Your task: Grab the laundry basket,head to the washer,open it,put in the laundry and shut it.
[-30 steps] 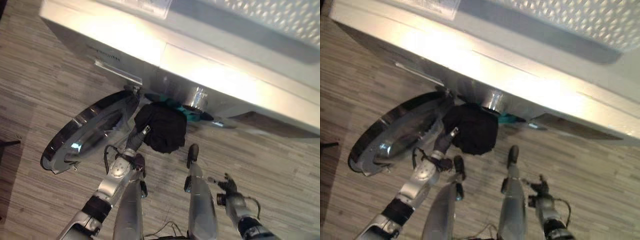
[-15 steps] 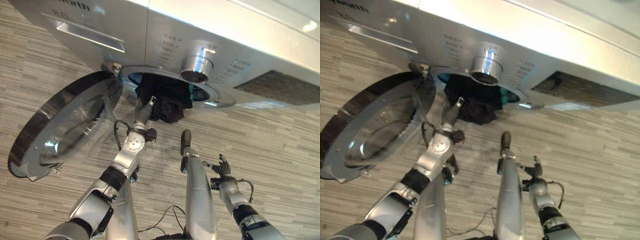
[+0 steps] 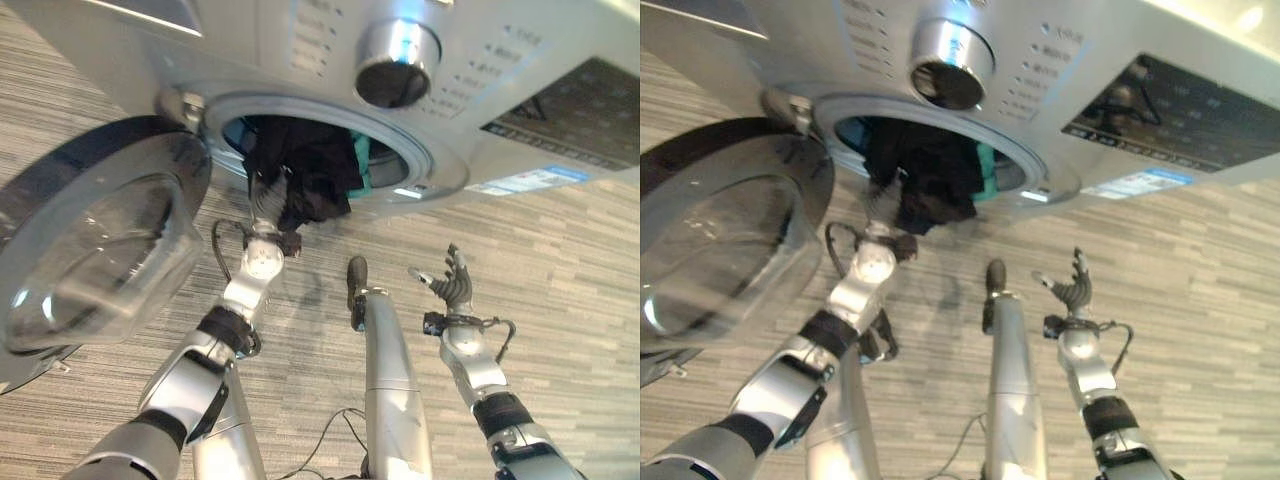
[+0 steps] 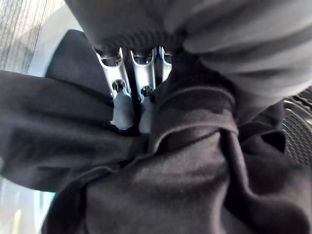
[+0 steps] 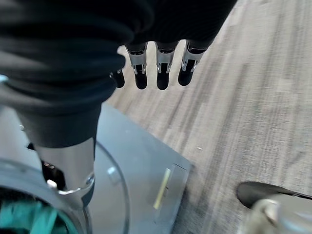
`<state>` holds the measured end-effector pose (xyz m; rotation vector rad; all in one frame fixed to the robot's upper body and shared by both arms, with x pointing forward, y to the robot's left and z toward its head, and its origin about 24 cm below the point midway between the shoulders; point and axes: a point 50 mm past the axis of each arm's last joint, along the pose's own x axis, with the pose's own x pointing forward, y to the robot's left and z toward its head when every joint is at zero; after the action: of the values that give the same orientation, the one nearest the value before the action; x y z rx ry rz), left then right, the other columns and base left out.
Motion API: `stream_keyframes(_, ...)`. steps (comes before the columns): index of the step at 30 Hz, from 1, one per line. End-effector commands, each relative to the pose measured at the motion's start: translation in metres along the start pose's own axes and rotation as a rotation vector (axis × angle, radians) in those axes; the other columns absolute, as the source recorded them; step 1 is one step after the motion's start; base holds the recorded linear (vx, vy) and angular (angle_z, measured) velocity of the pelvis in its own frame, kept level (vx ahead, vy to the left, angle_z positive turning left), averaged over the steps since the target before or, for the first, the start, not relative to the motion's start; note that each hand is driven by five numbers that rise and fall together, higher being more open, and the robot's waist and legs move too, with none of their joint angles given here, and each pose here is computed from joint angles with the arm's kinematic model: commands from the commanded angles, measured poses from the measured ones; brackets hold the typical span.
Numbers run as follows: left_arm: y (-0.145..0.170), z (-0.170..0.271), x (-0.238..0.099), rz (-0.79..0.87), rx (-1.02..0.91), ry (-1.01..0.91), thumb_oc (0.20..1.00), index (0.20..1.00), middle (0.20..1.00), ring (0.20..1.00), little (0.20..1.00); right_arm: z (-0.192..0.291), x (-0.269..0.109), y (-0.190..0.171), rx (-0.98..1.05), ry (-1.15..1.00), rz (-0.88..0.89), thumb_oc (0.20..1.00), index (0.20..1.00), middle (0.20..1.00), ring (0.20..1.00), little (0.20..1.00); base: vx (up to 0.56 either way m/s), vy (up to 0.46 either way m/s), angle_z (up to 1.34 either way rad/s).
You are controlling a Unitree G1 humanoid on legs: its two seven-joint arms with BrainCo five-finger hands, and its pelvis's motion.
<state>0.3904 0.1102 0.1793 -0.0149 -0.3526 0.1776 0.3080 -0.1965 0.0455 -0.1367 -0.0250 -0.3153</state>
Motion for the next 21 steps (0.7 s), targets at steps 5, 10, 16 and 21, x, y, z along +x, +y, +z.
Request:
stream_keyframes(5, 0.01, 0.084, 0.05, 0.154, -0.116, -0.191, 0.2, 0.2, 0.2, 0.2, 0.2, 0.029, -0.008, 0.012, 0.096, -0.162, 0.067, 1.0, 1.0, 1.0, 1.0, 1.0, 0.05, -0.06, -0.2)
stream_keyframes(10, 0.123, 0.17, 0.082, 0.422, 0.113, -0.363, 0.2, 0.2, 0.2, 0.2, 0.2, 0.044, -0.016, 0.003, 0.044, -0.267, 0.166, 1.0, 1.0, 1.0, 1.0, 1.0, 0.12, -0.083, -0.74)
stream_keyframes(16, 0.081, 0.264, 0.073, 0.286, -0.164, -0.624, 0.2, 0.2, 0.2, 0.2, 0.2, 0.031, -0.017, -0.018, -0.018, -0.217, 0.087, 1.0, 1.0, 1.0, 1.0, 1.0, 0.06, -0.131, -0.18)
stream_keyframes(21, 0.001, 0.344, 0.015, -0.13, -0.625, -0.902, 0.2, 0.2, 0.2, 0.2, 0.2, 0.021, -0.018, -0.037, -0.066, -0.155, 0.024, 1.0, 1.0, 1.0, 1.0, 1.0, 0.02, -0.081, 0.11)
